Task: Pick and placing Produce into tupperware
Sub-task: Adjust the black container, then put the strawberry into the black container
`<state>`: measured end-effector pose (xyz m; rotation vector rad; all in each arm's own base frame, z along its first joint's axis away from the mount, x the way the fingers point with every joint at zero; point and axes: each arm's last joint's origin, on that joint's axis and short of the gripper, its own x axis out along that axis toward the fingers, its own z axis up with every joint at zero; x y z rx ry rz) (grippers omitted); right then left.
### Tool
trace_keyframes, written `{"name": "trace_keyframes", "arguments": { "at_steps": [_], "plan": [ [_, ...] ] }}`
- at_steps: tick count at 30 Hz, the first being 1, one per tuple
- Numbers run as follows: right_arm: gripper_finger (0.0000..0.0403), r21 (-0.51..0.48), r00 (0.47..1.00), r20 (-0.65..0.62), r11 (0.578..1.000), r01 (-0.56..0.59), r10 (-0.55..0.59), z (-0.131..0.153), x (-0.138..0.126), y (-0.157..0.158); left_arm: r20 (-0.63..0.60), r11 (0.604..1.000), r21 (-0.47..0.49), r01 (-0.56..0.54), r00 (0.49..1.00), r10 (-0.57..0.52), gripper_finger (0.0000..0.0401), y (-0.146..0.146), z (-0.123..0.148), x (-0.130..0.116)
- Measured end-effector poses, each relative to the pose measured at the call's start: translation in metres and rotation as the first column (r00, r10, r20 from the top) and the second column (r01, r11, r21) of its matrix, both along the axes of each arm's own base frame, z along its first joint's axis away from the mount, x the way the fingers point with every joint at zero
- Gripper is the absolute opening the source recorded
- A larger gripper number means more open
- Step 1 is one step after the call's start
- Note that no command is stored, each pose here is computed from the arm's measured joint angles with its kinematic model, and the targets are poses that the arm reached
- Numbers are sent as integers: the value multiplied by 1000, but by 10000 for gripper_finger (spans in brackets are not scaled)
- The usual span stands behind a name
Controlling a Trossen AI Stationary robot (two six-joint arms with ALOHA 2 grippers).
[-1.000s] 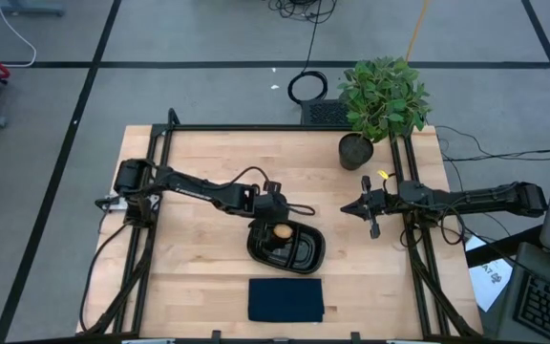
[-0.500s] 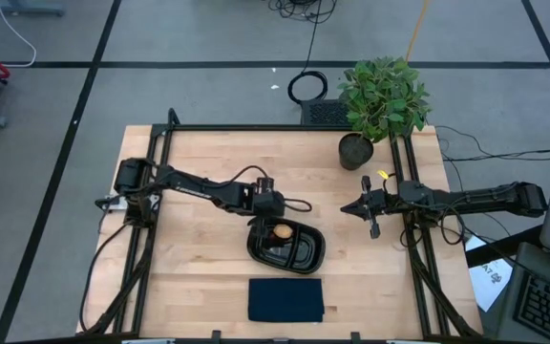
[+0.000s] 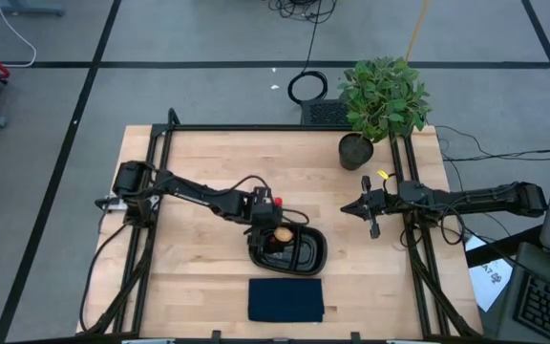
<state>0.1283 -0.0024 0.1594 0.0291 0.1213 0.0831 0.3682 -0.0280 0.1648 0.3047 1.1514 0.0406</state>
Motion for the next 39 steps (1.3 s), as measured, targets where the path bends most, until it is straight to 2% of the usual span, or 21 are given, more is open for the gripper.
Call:
{"name": "trace_keyframes", "arguments": {
  "at_steps": [5,14,17,20,24,28,33,39],
  "plan": [
    [0,0,1000,0,1000,0,0,0,0,0,3,1000,-10,10,1000,-10,18,-11,0,-1],
    [0,0,1000,0,1000,0,0,0,0,0,2,1000,-18,26,1000,-26,3,-20,0,-2],
    [0,0,1000,0,1000,0,0,0,0,0,11,1000,21,5,1000,-5,13,-18,0,-2],
    [0,0,1000,0,1000,0,0,0,0,0,14,998,60,27,1000,-28,24,-18,1,-1],
    [0,0,1000,0,1000,0,0,0,0,0,60,993,108,51,996,-58,22,-17,12,-1],
    [0,0,1000,0,1000,0,0,0,0,0,139,988,144,63,987,-84,4,-17,42,-8],
    [0,7,1000,0,1000,1,-1,0,0,0,296,981,181,70,947,-122,3,-15,85,-33],
    [0,27,1000,11,1000,3,-3,1,0,0,485,986,167,23,868,-102,1,-5,99,-90]
  ]
}}
